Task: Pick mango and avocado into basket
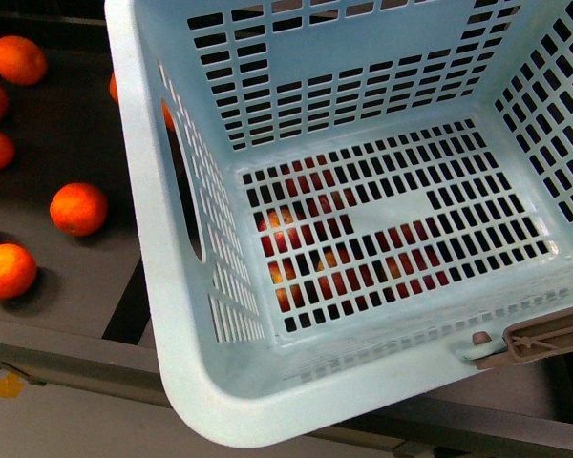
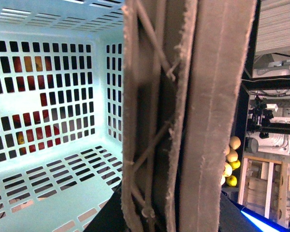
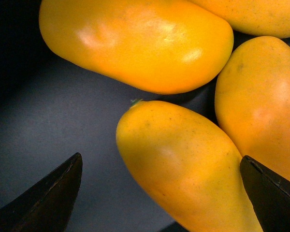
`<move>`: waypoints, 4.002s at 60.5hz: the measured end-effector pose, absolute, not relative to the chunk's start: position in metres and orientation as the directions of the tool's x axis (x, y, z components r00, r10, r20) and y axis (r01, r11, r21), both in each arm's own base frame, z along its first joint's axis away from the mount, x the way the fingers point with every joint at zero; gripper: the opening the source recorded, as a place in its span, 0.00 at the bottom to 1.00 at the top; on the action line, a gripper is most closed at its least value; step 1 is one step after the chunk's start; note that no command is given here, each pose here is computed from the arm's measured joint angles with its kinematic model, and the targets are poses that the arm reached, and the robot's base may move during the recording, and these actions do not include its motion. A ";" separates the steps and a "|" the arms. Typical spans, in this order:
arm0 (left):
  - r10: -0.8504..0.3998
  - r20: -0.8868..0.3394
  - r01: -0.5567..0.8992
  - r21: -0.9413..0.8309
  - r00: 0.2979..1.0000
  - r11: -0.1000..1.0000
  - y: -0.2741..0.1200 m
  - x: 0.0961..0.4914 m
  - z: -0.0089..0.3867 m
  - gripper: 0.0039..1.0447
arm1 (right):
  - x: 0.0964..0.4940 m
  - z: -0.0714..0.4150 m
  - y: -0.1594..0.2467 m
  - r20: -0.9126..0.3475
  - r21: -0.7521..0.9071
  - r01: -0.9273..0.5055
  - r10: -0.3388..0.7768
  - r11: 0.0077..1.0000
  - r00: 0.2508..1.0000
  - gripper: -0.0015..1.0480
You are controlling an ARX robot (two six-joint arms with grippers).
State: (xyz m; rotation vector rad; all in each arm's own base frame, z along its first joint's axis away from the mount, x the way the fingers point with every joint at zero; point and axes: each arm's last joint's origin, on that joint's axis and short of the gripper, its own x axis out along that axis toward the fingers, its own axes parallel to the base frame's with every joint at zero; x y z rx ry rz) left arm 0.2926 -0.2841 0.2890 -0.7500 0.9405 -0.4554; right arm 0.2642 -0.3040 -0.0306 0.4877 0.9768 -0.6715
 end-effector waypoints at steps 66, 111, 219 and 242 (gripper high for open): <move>-0.646 -0.553 0.033 -0.746 0.525 0.665 -0.284 0.293 0.289 0.15 | 0.274 -0.076 -0.303 -0.926 -0.089 0.523 -0.264 0.848 0.271 0.92; -0.646 -0.553 0.033 -0.746 0.525 0.665 -0.284 0.293 0.289 0.15 | 0.265 -0.078 -0.307 -0.926 -0.063 0.537 -0.250 0.841 0.284 0.60; -0.646 -0.553 0.033 -0.746 0.525 0.665 -0.284 0.293 0.289 0.15 | 0.232 0.241 -0.007 -0.321 0.376 -0.218 0.348 0.900 0.881 0.60; -0.648 -0.553 0.037 -0.745 0.523 0.666 -0.284 0.293 0.289 0.15 | 0.227 0.234 -0.011 -0.288 0.450 -0.165 0.317 0.878 0.904 0.91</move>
